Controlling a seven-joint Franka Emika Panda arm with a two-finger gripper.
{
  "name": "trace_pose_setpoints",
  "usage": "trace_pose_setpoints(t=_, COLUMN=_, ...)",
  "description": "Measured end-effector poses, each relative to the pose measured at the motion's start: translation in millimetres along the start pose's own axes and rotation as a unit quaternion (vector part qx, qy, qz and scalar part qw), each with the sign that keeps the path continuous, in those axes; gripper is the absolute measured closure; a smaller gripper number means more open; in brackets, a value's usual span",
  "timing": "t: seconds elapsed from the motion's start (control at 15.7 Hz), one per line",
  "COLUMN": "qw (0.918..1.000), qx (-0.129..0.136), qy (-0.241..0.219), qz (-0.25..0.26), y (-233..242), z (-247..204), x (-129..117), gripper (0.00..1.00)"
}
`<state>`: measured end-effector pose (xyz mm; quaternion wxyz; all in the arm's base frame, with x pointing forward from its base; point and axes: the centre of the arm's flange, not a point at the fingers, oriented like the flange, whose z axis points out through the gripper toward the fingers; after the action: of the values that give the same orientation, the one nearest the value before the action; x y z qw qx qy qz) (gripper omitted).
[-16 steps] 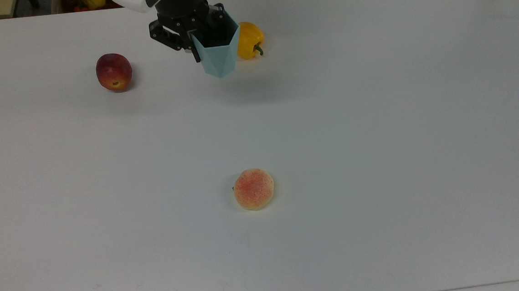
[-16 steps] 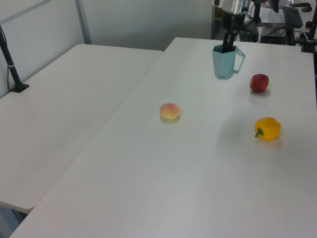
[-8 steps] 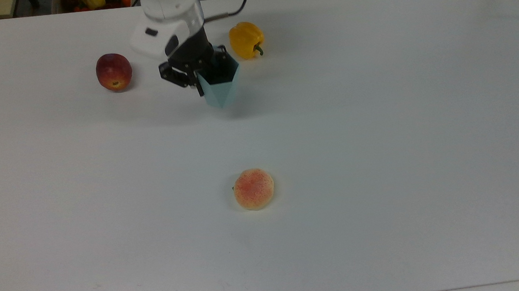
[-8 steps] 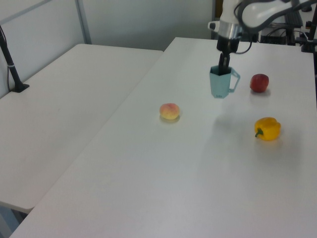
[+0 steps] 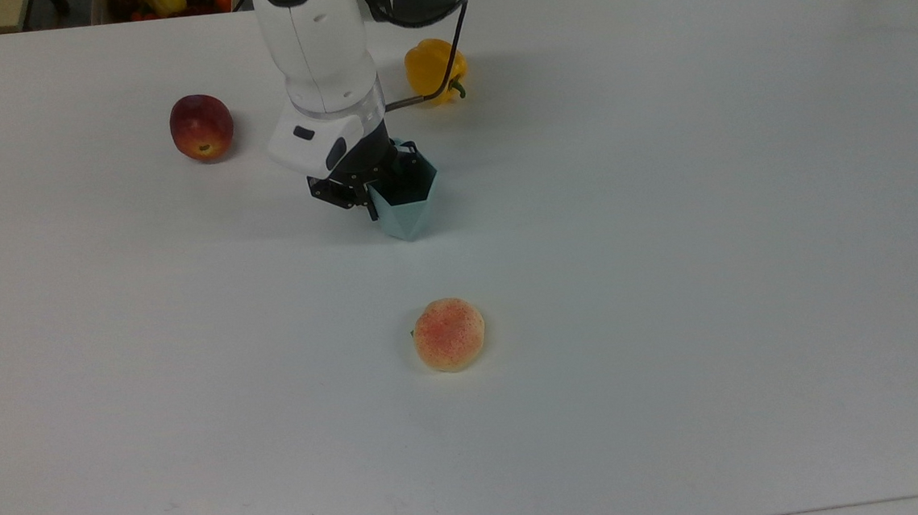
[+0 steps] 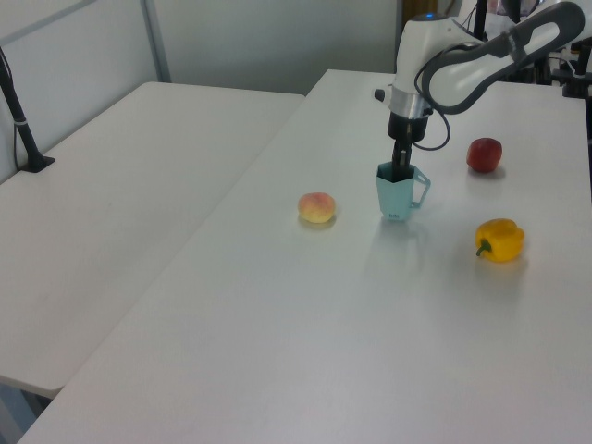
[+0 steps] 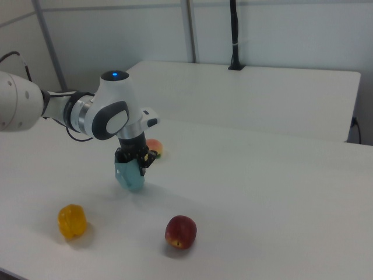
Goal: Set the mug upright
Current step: 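Lower the upright mug onto the table beside the peach, then open the gripper to release the mug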
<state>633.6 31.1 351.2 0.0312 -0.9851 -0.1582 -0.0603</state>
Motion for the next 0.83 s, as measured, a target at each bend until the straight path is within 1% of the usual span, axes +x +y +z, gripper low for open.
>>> trace_pose_setpoints(t=0.06, qw=1.0000, qx=0.001, qy=-0.004, qz=-0.002, y=-1.7, z=5.7, x=0.1, gripper=0.89)
trace_pose_setpoints(t=0.13, qw=1.0000, qx=0.002, qy=-0.006, qz=-0.004, y=-3.4, z=9.8, x=0.4, gripper=0.85)
trace_pose_setpoints(t=0.19, qw=1.0000, qx=0.002, qy=-0.008, qz=-0.004, y=-4.3, z=11.7, x=0.6, gripper=0.85)
trace_pose_setpoints(t=0.26, qw=1.0000, qx=0.002, qy=-0.007, qz=-0.005, y=-4.7, z=11.8, x=0.9, gripper=0.81)
trace_pose_setpoints(t=0.45, qw=1.0000, qx=0.000, qy=0.000, qz=-0.004, y=-4.1, z=4.0, x=4.9, gripper=0.52)
trace_pose_setpoints(t=0.58, qw=0.9998, qx=-0.003, qy=0.016, qz=0.008, y=-4.3, z=-16.5, x=10.6, gripper=0.32)
trace_pose_setpoints(t=0.64, qw=0.9995, qx=-0.002, qy=0.020, qz=0.023, y=-5.5, z=-37.6, x=13.6, gripper=0.21)
trace_pose_setpoints(t=0.7, qw=0.9992, qx=0.000, qy=0.019, qz=0.034, y=-7.1, z=-58.2, x=14.9, gripper=0.14)
trace_pose_setpoints(t=0.77, qw=0.9989, qx=0.004, qy=0.015, qz=0.045, y=-9.3, z=-84.2, x=15.6, gripper=0.03)
trace_pose_setpoints(t=0.83, qw=0.9983, qx=0.008, qy=0.011, qz=0.057, y=-12.6, z=-116.5, x=15.2, gripper=0.00)
